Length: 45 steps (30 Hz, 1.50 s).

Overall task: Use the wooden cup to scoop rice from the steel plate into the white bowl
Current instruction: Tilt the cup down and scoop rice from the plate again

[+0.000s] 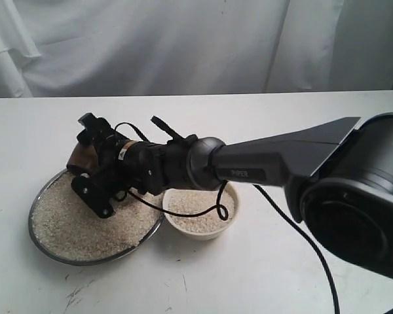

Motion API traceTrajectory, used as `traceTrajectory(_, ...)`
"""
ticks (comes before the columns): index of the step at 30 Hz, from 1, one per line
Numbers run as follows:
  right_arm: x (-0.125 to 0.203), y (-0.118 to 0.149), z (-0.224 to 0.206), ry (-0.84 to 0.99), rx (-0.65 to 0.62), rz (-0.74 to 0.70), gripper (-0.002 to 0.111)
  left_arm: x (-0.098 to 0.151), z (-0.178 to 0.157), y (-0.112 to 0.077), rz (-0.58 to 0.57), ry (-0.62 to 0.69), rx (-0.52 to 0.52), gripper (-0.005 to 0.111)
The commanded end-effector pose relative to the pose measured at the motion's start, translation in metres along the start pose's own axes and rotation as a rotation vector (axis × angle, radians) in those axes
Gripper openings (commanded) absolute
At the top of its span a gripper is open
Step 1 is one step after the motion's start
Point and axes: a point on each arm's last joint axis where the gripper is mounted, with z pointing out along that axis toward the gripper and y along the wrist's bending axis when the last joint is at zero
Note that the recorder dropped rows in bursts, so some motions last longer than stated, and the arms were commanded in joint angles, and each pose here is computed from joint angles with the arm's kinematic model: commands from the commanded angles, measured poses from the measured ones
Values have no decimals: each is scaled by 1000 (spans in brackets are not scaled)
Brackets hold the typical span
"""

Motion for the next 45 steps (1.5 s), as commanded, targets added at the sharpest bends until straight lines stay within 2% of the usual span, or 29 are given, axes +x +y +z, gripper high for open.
traceTrajectory(1, -12, 0, -1, -52, -48, -24, 0, -2, 0, 0, -2, -6, 5, 0)
traceTrajectory(5, -22, 7, -3, -118, -143, -30, 0, -2, 0, 0, -2, -6, 5, 0)
traceTrajectory(9, -25, 11, -3, -139, -183, -5, 0, -2, 0, 0, -2, -6, 5, 0)
traceTrajectory(11, -25, 9, -5, -145, -196, 26, 0, -2, 0, 0, -2, -6, 5, 0)
traceTrajectory(13, -25, 9, -13, -181, -277, 79, 0, -2, 0, 0, -2, -6, 5, 0)
traceTrajectory(16, -24, 7, -19, -201, -334, 137, 0, -2, 0, 0, -2, -6, 5, 0)
traceTrajectory(22, -17, 5, -22, -194, -345, 171, 0, -2, 0, 0, -4, -6, 5, 0)
traceTrajectory(29, -11, 10, -23, -181, -395, 324, 0, -2, 0, 0, -4, -6, 5, 0)
traceTrajectory(45, 0, 7, -21, -180, -376, 636, 0, -2, 0, 0, -6, -6, 5, 0)
